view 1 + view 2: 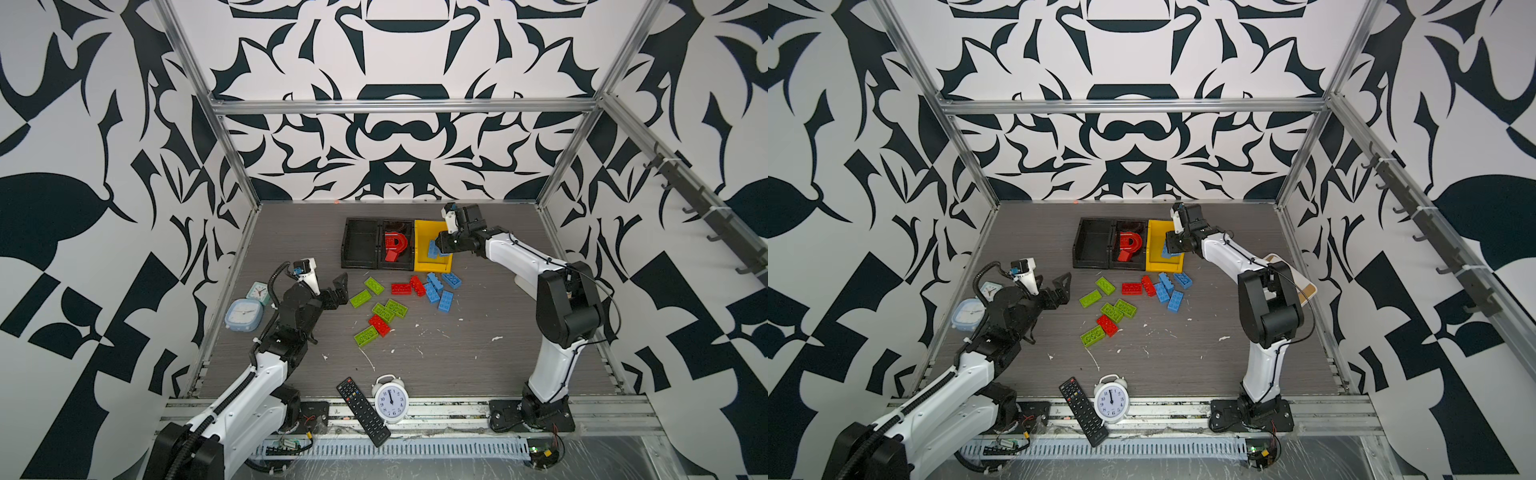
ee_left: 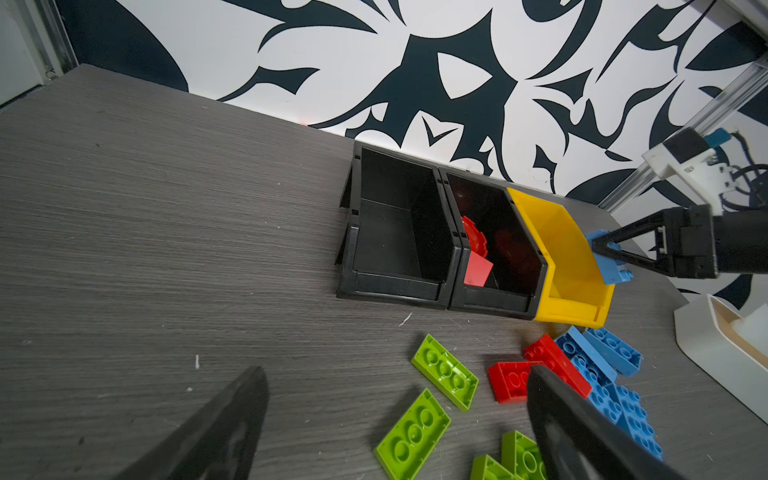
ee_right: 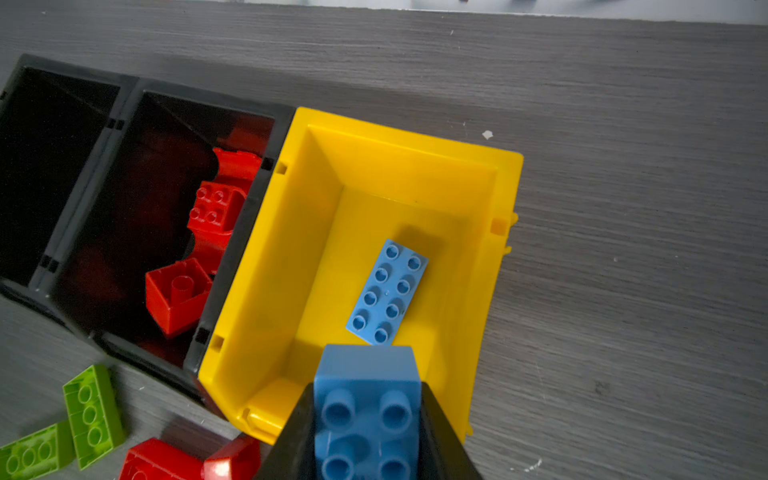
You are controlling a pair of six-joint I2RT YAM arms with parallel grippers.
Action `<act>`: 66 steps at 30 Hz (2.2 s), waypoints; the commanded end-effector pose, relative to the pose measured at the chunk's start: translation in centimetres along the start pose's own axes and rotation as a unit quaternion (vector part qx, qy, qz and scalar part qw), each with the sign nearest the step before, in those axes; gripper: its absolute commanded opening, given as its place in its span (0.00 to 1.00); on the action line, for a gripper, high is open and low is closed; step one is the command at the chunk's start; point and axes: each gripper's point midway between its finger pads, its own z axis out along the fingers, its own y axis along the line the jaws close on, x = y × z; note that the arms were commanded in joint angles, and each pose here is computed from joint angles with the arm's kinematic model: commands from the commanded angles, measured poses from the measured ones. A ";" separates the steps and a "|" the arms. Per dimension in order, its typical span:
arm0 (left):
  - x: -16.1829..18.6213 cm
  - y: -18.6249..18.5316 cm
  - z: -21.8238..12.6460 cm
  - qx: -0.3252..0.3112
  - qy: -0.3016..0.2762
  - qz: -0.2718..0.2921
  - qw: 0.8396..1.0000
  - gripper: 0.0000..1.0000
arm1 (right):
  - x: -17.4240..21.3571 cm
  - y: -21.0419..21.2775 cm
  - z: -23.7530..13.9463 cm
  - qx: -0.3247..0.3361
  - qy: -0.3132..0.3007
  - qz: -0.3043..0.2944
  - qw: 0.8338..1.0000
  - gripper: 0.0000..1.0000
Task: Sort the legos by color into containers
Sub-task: 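Carry the blue brick into the yellow bin and release it, then move the right gripper over a blue brick while the left arm shifts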
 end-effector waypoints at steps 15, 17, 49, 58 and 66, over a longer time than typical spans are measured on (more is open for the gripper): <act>-1.2 -0.4 -0.1 0.005 -0.017 -0.002 1.000 1.00 | -3.3 0.1 -1.3 -0.005 -0.041 -0.004 0.999 0.54; -1.2 -0.4 0.0 0.005 -0.017 -0.003 1.000 1.00 | -3.3 0.2 -1.9 -0.004 -0.043 -0.006 0.999 0.59; -1.2 -1.3 0.0 0.029 -0.010 -0.002 1.000 1.00 | 16.4 2.9 -8.9 0.031 0.081 0.054 0.995 0.62; -0.7 -2.5 0.4 0.063 0.009 -0.017 0.998 1.00 | 16.9 3.3 -7.5 0.033 0.093 0.041 0.994 0.62; -0.1 -5.2 1.4 0.127 0.042 -0.047 0.990 1.00 | 17.2 3.2 -6.1 0.043 0.103 0.026 0.993 0.63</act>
